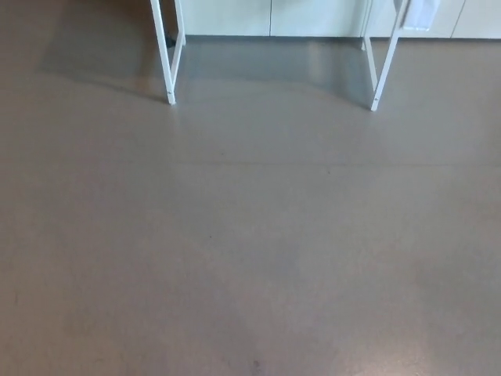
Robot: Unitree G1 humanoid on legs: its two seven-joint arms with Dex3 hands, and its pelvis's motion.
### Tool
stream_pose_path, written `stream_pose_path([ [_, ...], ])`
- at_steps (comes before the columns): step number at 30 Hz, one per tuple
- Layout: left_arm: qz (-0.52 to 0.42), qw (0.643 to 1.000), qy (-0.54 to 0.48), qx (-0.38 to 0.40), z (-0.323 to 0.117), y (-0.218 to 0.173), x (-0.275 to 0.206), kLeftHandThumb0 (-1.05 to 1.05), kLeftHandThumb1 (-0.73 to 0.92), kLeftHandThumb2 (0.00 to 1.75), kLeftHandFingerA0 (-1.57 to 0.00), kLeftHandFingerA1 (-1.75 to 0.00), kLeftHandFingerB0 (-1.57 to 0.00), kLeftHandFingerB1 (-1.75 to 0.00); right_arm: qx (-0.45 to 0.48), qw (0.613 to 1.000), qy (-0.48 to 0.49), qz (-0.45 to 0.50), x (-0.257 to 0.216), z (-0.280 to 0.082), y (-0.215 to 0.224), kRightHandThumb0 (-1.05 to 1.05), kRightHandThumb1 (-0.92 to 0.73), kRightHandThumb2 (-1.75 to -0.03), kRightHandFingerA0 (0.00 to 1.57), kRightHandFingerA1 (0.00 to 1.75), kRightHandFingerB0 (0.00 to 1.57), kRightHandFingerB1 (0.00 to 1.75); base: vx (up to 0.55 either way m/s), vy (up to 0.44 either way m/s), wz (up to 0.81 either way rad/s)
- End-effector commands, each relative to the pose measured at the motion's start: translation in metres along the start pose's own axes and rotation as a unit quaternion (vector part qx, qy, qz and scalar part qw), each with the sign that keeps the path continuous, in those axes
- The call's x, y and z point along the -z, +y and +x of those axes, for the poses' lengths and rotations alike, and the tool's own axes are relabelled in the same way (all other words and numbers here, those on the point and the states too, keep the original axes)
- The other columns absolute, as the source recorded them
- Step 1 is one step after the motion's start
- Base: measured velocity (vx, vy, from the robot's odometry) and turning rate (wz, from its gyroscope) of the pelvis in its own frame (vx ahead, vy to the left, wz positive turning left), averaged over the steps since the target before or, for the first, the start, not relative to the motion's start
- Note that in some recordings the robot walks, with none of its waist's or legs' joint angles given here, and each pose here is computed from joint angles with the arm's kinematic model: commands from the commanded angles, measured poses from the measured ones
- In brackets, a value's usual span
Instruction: The robot walk towards a table in front and uses its left hand to pick up the pot from the base and pour water to the cup on the right hand side
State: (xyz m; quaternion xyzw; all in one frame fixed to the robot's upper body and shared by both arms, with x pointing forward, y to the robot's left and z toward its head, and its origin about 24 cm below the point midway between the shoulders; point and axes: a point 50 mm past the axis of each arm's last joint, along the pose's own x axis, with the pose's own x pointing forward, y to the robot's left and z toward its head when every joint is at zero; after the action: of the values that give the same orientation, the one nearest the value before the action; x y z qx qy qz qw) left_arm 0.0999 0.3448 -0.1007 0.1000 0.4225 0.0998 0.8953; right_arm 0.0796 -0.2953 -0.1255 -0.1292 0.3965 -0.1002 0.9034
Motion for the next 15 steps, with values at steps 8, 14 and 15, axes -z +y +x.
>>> stream_pose_path([
  [8,0.051,0.998,-0.016,-0.015,-0.0026,0.0067,-0.0029,0.05,0.35,0.50,-0.58,-0.47,-0.47,-0.42,0.005,1.000,-0.001,0.000,0.0030,-0.0027,-0.0010,-0.57,-0.66,-0.60,0.28,0.55,0.16,0.32,0.27,0.324,0.08],
  [14,0.060,0.998,-0.017,-0.015,-0.0028,0.0075,-0.0028,0.01,0.33,0.49,-0.61,-0.47,-0.49,-0.42,0.003,1.000,0.000,-0.008,0.0027,-0.0022,-0.0005,-0.57,-0.66,-0.60,0.29,0.54,0.16,0.32,0.18,-0.085,0.11],
  [15,0.056,0.998,-0.018,-0.014,-0.0017,0.0065,-0.0040,0.02,0.33,0.49,-0.61,-0.48,-0.49,-0.42,0.005,1.000,0.001,-0.007,0.0005,-0.0002,-0.0006,-0.53,-0.65,-0.59,0.30,0.53,0.17,0.32,0.07,-0.197,0.17],
])
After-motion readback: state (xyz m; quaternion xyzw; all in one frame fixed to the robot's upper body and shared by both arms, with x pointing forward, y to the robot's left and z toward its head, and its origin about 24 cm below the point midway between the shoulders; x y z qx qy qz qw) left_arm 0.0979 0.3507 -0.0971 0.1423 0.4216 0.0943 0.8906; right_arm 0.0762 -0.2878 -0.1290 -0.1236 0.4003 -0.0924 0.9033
